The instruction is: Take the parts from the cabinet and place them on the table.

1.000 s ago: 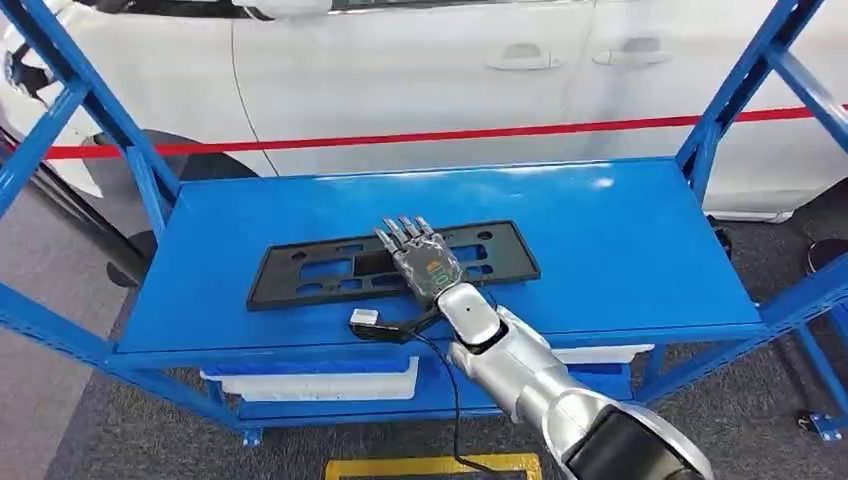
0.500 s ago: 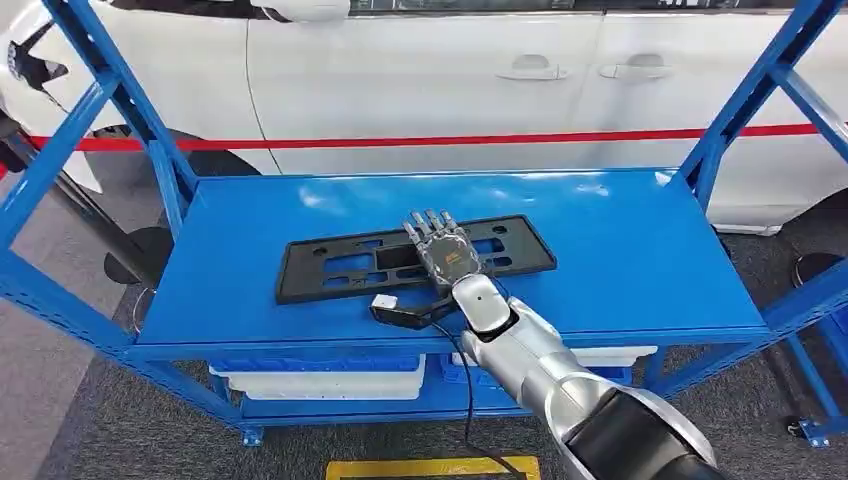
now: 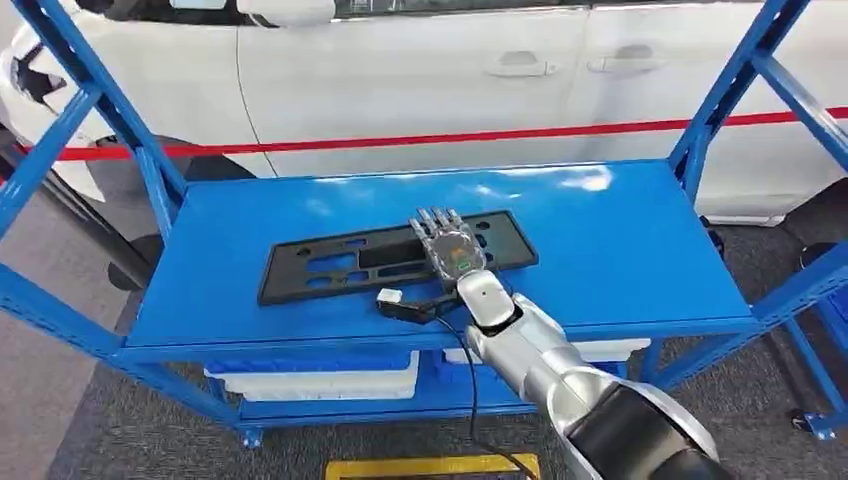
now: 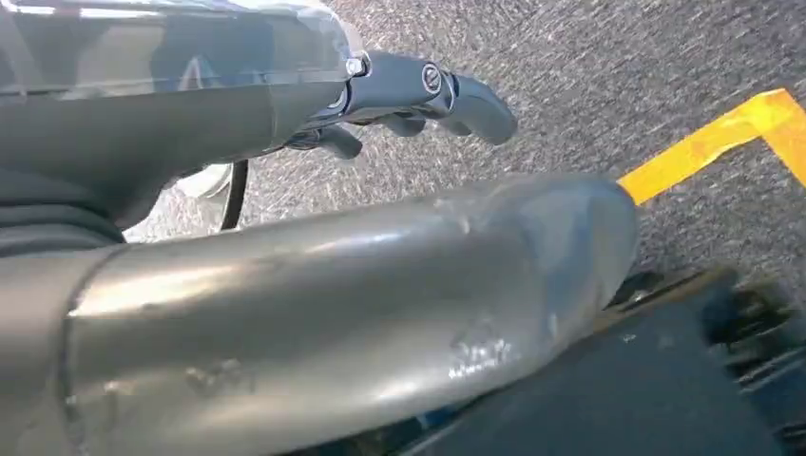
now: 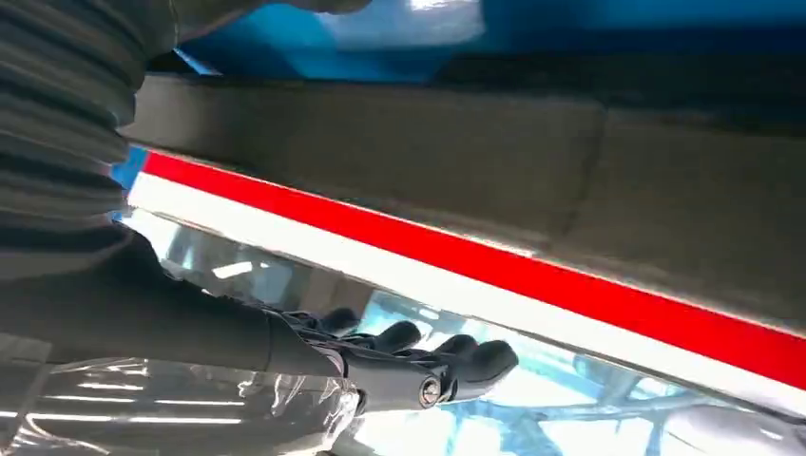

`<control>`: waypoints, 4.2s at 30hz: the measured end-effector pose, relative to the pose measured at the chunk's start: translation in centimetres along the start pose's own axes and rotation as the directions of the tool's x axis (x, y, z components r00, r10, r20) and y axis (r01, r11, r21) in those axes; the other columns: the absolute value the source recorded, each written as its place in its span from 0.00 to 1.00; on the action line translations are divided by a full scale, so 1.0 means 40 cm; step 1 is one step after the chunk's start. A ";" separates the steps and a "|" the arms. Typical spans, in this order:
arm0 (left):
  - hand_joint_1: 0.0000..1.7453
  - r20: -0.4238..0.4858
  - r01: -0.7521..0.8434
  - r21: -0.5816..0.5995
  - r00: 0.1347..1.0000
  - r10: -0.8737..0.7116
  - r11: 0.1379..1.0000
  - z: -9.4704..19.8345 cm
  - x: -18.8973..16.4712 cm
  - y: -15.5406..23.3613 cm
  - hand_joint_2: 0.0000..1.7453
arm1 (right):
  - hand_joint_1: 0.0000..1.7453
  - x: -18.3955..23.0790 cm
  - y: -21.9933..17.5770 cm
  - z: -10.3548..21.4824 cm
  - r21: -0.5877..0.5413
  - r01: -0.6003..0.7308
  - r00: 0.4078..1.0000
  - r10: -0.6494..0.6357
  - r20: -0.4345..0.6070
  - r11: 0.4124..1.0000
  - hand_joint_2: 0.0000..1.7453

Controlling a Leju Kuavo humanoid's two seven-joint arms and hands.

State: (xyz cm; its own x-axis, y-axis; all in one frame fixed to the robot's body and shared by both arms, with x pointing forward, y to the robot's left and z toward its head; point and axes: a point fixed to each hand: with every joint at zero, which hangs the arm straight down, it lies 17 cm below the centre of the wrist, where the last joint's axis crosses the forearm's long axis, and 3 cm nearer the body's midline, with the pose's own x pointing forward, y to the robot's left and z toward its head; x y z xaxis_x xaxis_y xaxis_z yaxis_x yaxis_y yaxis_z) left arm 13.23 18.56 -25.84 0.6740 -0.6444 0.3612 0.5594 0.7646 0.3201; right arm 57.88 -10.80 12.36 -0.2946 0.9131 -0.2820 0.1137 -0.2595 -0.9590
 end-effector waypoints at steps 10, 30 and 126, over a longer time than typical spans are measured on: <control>0.00 0.011 0.001 -0.002 1.000 -0.001 1.000 0.001 0.011 -0.004 0.00 | 1.00 0.007 0.021 0.011 0.012 0.027 1.000 -0.027 0.013 1.000 1.00; 0.00 0.022 0.016 0.001 1.000 -0.016 1.000 -0.002 0.018 0.002 0.00 | 1.00 -0.008 0.043 0.024 0.012 0.040 0.999 -0.040 0.002 0.999 1.00; 0.00 0.227 -0.472 -0.045 0.854 0.469 0.880 0.019 0.101 0.034 1.00 | 1.00 -0.208 -0.770 0.401 0.066 0.984 -0.159 -0.647 0.746 -0.167 1.00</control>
State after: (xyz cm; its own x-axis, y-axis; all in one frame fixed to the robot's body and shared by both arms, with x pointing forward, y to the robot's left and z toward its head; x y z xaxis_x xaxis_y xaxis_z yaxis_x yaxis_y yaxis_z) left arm 16.35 16.98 -23.30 0.7283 -0.1944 0.6571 0.1959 0.9780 0.0722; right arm 41.60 -15.44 43.81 -0.7341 -0.2122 0.6450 -0.3711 0.9209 -0.1195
